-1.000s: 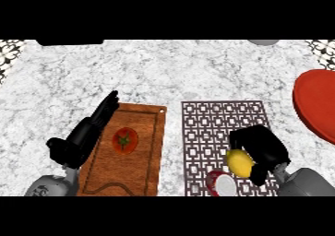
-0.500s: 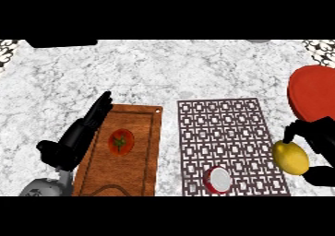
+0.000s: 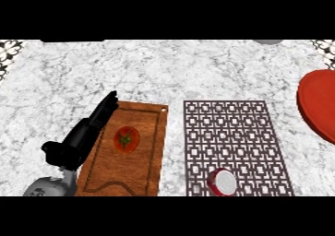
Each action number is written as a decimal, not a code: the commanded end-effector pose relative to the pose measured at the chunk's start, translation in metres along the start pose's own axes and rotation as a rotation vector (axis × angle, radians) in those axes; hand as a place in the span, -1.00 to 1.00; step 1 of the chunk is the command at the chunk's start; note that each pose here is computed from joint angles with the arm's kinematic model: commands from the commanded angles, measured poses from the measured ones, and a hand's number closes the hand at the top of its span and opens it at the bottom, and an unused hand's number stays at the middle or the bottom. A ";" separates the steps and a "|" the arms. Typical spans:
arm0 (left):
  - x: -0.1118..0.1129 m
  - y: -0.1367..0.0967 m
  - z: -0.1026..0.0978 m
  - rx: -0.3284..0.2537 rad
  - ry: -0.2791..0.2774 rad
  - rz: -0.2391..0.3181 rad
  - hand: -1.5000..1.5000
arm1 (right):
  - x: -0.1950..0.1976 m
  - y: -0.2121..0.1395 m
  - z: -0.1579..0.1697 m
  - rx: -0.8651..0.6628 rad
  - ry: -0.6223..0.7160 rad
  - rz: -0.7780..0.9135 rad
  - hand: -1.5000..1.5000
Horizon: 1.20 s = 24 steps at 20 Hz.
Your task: Pick the lemon from the placemat and place it in the bowl
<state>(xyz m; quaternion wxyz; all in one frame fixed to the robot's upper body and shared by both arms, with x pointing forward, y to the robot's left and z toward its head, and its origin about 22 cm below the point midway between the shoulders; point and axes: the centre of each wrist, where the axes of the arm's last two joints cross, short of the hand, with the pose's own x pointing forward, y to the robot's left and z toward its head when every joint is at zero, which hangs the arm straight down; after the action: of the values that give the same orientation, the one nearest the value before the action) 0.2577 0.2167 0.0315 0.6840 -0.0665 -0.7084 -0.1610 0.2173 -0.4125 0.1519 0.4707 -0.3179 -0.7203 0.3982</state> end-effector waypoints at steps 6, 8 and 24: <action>0.021 -0.026 -0.019 -0.032 -0.026 0.002 0.00 | -0.062 -0.008 -0.016 -0.180 0.111 0.192 1.00; 0.017 -0.026 -0.009 -0.041 -0.027 -0.002 0.00 | -0.080 -0.007 -0.023 -0.203 0.100 0.186 1.00; 0.003 -0.008 -0.009 -0.062 -0.019 0.011 0.00 | -0.136 -0.001 -0.051 0.182 0.172 -0.058 -1.00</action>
<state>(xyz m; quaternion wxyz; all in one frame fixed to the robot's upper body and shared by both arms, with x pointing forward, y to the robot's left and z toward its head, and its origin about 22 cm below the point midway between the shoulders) 0.2673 0.1958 0.0387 0.6737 -0.0909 -0.7110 -0.1798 0.3025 -0.5073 0.1039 0.5718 -0.3303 -0.6134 0.4333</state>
